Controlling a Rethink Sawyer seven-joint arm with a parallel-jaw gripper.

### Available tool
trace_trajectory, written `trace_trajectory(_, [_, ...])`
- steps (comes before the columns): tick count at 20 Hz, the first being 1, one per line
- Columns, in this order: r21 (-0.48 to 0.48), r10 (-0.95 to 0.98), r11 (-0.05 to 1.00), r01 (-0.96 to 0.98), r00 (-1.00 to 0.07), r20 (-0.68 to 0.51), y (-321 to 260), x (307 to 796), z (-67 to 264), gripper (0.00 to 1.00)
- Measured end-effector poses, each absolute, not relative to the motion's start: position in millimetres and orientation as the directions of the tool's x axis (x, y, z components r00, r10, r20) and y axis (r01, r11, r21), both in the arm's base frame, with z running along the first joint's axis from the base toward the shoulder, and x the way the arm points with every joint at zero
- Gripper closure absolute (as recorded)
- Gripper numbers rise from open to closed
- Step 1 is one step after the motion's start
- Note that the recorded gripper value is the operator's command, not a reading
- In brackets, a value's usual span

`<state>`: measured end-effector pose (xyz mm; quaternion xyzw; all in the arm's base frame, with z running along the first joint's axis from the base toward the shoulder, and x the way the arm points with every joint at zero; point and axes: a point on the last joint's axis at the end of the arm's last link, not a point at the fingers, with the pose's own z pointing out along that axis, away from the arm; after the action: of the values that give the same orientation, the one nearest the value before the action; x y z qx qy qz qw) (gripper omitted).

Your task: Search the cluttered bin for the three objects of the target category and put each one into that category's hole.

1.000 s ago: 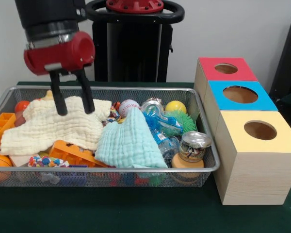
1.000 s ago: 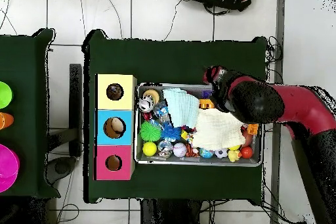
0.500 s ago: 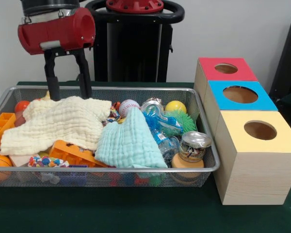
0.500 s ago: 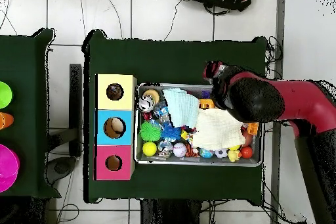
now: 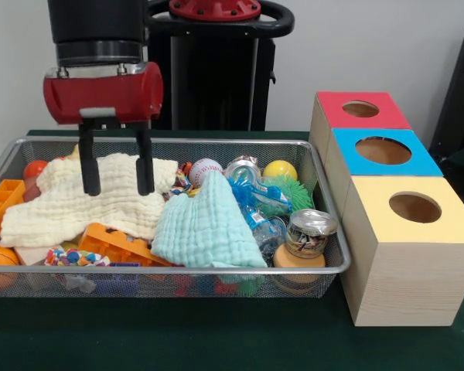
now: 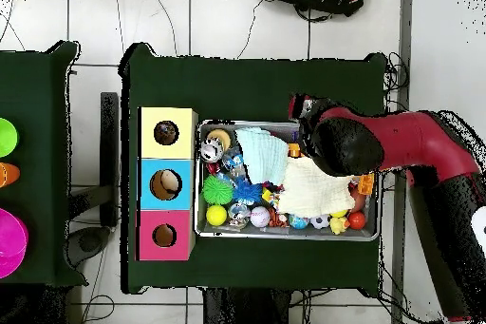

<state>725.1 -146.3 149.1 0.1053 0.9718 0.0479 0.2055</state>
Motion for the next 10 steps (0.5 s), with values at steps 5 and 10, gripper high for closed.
trace_trajectory(5, [0.115,0.183,0.982,0.15,-0.904,-0.386,-148.9,720.3,134.6,0.0])
trace_trajectory(10, [0.11,0.166,0.985,0.134,-0.91,-0.379,-155.2,715.3,127.0,0.0])
